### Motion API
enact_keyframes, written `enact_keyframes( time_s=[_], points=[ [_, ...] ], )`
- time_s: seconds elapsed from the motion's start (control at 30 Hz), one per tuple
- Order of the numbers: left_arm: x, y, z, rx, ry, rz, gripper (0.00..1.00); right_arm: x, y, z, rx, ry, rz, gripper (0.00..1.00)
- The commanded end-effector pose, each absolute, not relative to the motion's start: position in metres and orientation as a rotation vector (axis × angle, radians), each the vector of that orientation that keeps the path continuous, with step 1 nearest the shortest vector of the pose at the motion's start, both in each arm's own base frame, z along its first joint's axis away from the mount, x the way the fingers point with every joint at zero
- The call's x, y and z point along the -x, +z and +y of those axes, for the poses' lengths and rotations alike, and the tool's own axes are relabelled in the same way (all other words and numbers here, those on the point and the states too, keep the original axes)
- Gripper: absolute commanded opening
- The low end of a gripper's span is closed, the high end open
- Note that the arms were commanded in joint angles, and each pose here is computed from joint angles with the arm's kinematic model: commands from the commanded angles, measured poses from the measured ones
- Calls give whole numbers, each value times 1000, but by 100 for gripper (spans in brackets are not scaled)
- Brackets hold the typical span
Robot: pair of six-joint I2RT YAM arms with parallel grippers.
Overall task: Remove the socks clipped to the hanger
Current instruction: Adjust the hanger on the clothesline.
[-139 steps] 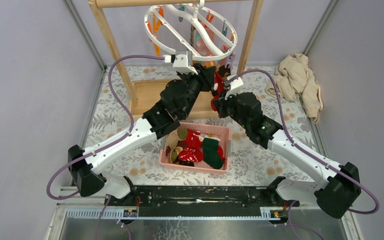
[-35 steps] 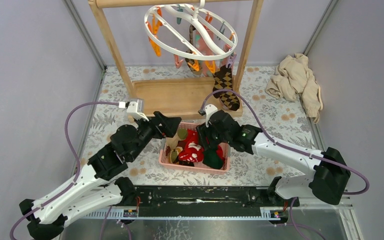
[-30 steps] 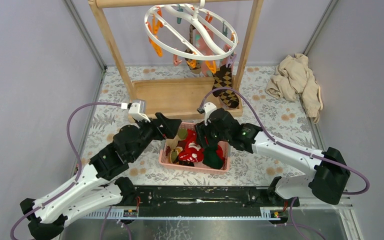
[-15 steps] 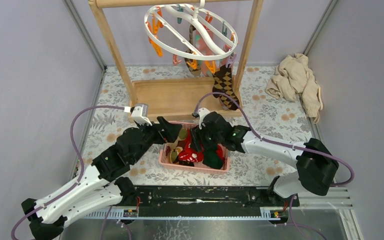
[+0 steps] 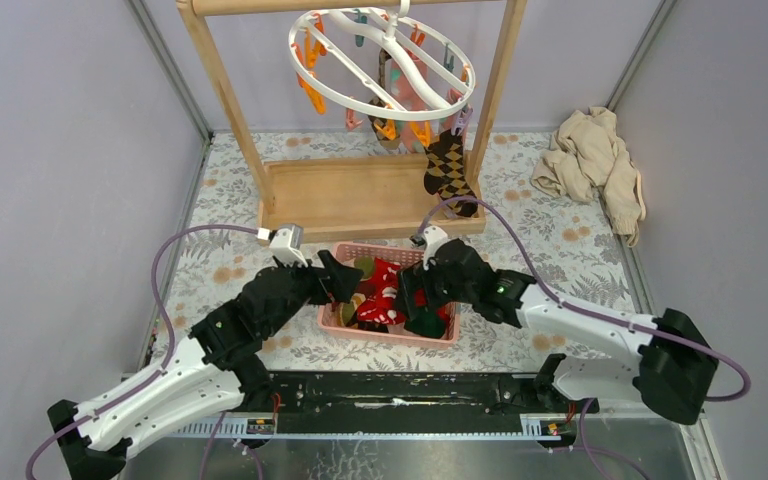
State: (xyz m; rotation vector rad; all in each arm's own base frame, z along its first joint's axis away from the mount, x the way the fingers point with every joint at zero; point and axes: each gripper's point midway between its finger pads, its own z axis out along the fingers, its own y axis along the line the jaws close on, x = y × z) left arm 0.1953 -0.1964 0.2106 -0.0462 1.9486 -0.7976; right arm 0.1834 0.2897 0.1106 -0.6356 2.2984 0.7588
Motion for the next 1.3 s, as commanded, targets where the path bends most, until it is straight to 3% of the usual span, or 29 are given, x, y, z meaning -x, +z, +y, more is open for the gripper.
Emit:
enact_keyframes(
  time_s=[0.0, 0.33, 0.63, 0.97, 1.27],
  points=[
    [-191, 191, -195, 63, -814, 1972, 99, -186, 135, 282, 537, 774, 2226, 100],
    [-174, 177, -199, 7, -872, 2022, 99, -185, 157, 234, 248, 740, 2137, 97],
    [-174, 186, -186, 66, -879, 1966, 99, -234, 169, 195, 45, 723, 2101, 89],
    [-180, 172, -197, 63, -854, 2022, 99, -274, 176, 167, -66, 747, 2034, 88],
    [-178, 166, -204, 47, -854, 2075, 99, -270, 162, 169, -29, 758, 2033, 89]
  ],
)
